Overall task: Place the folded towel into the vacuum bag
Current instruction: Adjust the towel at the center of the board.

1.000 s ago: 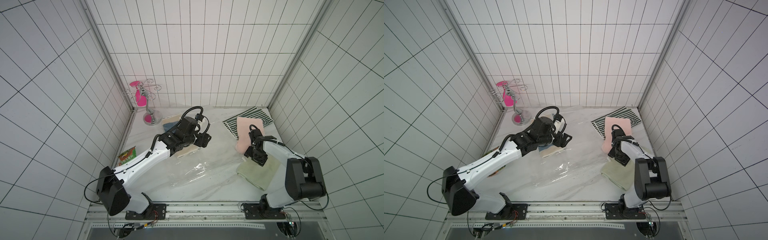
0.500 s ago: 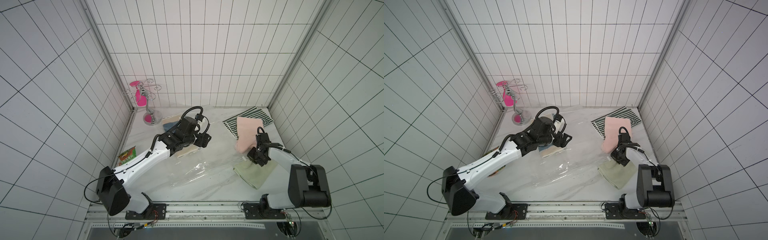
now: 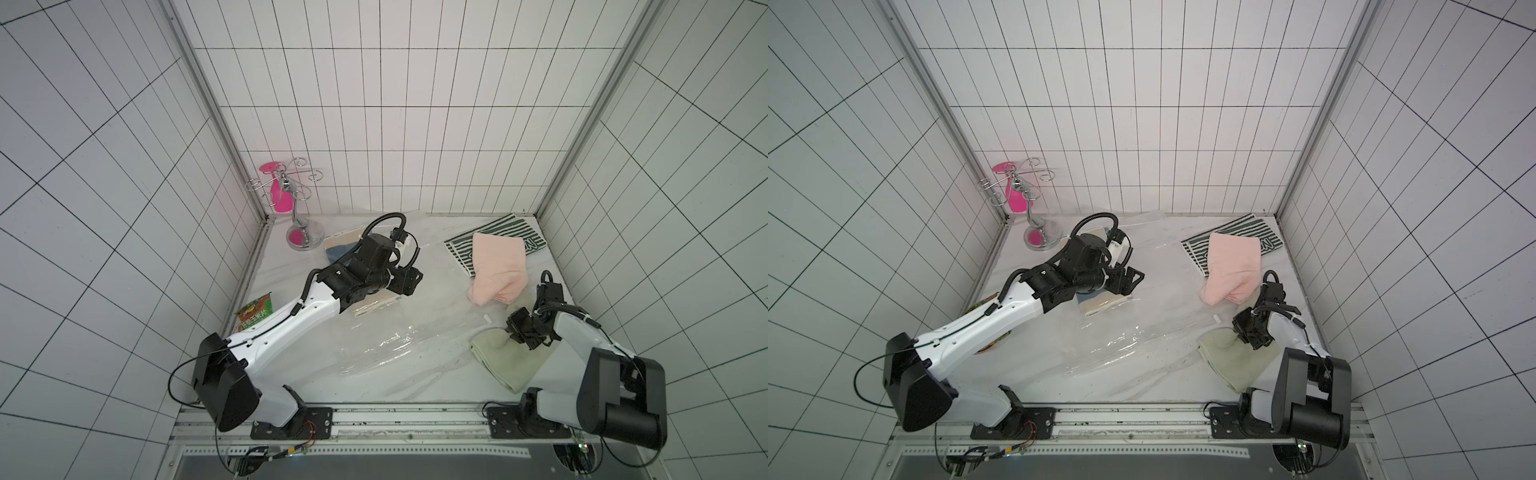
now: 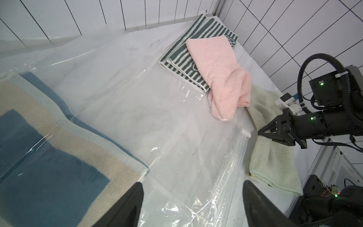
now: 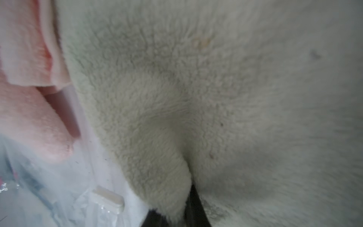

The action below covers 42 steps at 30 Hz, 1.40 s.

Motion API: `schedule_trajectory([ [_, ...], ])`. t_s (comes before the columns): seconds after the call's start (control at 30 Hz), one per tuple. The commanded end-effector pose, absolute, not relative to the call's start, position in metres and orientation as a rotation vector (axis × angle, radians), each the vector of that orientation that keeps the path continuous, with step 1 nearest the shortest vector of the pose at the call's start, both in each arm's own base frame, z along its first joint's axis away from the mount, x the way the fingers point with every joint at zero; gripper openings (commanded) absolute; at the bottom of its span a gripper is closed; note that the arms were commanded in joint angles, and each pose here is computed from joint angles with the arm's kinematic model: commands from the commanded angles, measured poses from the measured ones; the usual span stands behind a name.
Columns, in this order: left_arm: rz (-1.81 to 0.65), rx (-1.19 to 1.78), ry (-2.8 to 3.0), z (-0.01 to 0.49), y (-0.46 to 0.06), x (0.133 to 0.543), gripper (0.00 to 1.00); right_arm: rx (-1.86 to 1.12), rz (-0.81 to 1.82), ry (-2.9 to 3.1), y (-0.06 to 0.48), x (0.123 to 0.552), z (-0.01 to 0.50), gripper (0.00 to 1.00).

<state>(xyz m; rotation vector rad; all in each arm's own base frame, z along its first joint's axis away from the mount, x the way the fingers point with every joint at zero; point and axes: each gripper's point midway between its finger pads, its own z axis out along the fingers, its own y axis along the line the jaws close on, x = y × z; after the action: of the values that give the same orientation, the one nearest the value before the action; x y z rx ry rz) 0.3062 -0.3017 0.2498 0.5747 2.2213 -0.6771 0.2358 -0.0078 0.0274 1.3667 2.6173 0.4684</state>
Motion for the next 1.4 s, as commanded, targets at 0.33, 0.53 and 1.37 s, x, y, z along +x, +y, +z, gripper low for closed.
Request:
schedule_trajectory([
  [0.33, -0.725, 0.551, 2.194, 0.261, -0.306, 0.305, 0.77, 1.305, 0.157, 2.646, -0.04, 0.216, 0.083, 0.63],
  [0.53, -0.833, 0.622, 2.268, 0.242, -0.358, 0.282, 0.7, 1.466, -0.051, 2.526, -0.08, 0.197, 0.094, 0.65],
  [1.37, -1.062, 1.143, 2.744, 0.035, -0.554, 0.162, 0.76, 1.921, 0.255, 2.253, -0.117, 0.169, 0.036, 0.76],
])
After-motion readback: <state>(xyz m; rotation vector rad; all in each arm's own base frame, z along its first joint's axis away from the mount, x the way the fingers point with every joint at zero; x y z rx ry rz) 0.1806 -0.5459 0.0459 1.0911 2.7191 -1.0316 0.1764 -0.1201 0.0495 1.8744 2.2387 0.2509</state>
